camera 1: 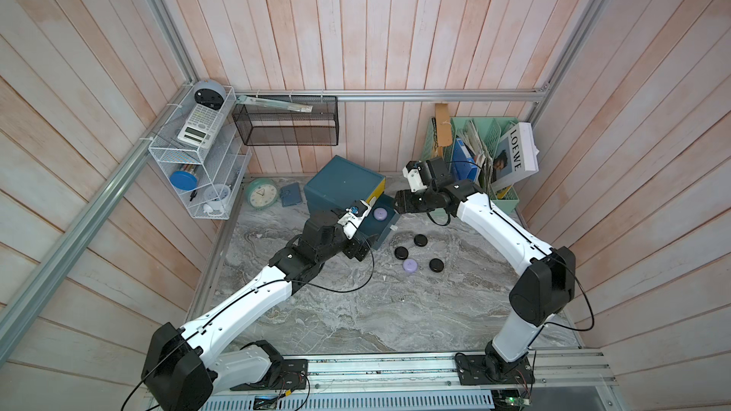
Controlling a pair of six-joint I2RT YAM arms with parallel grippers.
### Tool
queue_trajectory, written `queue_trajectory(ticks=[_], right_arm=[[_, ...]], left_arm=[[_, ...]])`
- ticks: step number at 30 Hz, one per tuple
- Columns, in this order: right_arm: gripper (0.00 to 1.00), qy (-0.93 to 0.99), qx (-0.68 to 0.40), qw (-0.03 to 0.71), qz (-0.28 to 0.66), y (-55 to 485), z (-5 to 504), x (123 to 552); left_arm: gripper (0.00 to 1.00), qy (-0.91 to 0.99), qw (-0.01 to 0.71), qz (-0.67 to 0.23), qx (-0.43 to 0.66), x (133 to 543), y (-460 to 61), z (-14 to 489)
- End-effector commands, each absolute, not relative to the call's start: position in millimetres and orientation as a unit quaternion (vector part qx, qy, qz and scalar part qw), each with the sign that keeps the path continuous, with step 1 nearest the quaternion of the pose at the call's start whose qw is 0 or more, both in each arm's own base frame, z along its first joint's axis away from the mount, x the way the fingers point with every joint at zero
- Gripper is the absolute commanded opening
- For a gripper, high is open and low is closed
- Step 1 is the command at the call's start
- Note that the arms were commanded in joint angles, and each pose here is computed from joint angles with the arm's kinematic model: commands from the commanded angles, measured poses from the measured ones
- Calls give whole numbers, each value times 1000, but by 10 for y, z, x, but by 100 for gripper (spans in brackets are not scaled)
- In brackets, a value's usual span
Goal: Put the bluetooth earphones in the drawer according to color
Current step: Place the bluetooth earphone in the drawer.
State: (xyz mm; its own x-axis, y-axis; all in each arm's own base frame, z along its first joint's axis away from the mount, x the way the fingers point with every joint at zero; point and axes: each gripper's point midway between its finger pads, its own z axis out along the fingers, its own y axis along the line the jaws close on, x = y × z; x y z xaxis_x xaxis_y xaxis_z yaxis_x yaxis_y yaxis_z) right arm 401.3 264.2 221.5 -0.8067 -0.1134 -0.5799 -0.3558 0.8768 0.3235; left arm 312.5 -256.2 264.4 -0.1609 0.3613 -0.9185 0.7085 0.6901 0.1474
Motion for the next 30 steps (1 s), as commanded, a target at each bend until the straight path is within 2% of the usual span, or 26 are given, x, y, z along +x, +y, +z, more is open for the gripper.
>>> queue_trajectory(ticks=[1, 16, 24, 30], right_arm=[[45, 927, -138, 259, 235, 2861, 2107, 3981], [46, 915, -167, 235, 281, 3265, 1922, 3904], [57, 918, -169, 219, 284, 3298, 1806, 3887], [61, 919, -171, 214, 284, 3310, 1769, 3873]], left_arm=[[100, 736, 558, -152, 351, 3162, -2503, 2788], [100, 738, 569, -130, 338, 3256, -2333, 2804], [100, 738, 569, -129, 338, 3259, -2330, 2800], [100, 738, 570, -130, 338, 3259, -2332, 2813]])
